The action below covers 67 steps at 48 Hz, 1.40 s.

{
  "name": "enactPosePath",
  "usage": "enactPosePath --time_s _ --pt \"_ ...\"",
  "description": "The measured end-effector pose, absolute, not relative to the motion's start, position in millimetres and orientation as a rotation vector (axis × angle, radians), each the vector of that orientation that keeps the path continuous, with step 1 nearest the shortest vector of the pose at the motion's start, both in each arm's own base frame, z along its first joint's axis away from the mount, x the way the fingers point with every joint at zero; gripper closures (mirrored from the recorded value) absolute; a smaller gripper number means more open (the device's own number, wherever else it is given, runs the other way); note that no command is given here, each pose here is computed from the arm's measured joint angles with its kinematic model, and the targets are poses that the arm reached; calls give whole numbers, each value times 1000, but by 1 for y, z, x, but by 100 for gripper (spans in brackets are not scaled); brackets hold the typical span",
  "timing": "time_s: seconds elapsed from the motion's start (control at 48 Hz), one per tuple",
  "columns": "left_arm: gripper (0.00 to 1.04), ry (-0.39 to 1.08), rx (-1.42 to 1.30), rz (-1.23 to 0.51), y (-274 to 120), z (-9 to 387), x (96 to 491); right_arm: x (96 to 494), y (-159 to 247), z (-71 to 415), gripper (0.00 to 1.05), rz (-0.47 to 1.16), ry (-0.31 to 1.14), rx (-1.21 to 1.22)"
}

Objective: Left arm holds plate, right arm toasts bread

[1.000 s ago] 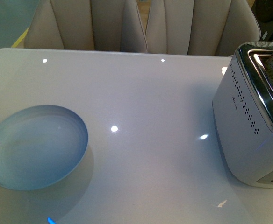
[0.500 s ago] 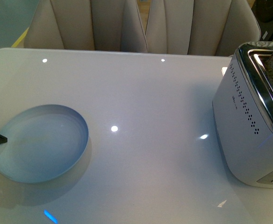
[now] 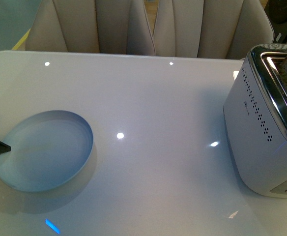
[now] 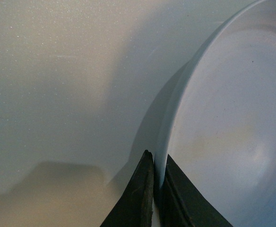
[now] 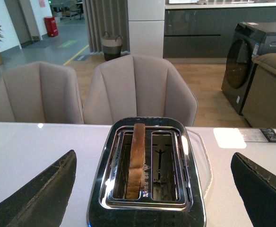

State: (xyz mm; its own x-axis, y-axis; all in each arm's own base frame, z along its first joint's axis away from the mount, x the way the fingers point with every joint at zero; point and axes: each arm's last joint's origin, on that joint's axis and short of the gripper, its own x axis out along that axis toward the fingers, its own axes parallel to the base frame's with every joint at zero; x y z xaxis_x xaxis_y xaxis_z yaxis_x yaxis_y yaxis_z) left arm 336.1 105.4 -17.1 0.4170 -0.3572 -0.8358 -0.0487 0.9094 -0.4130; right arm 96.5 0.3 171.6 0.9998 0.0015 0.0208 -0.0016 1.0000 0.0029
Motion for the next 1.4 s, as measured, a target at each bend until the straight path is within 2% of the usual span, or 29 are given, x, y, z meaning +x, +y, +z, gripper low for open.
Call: enactPosePath --time_s 0.042,0.083,0.479,0.542,0.708,0.812,0.896,1.0,1.229,1.396 --pt "102 1133 -407 -200 105 -17 336 96 0 172 9 2 -21 3" --pt "96 1133 -406 -199 105 -17 336 96 0 172 9 2 -21 3" --pt "14 1130 -407 -205 105 -17 337 96 0 172 9 2 -21 3" --pt "6 1125 -402 -211 106 -17 338 96 0 172 9 2 -21 3" --pt "7 1122 -399 -211 106 -16 338 96 0 172 9 2 -21 3" --pt "7 943 -388 -128 102 -14 332 96 0 172 9 2 -21 3" --pt "7 813 -394 -95 98 7 327 96 0 172 9 2 -21 3" --pt "7 743 -389 -75 94 36 328 96 0 172 9 2 -21 3" --pt "7 667 -339 -71 71 83 314 96 0 172 9 2 -21 3" --pt "7 452 -271 -91 44 146 299 96 0 172 9 2 -21 3"
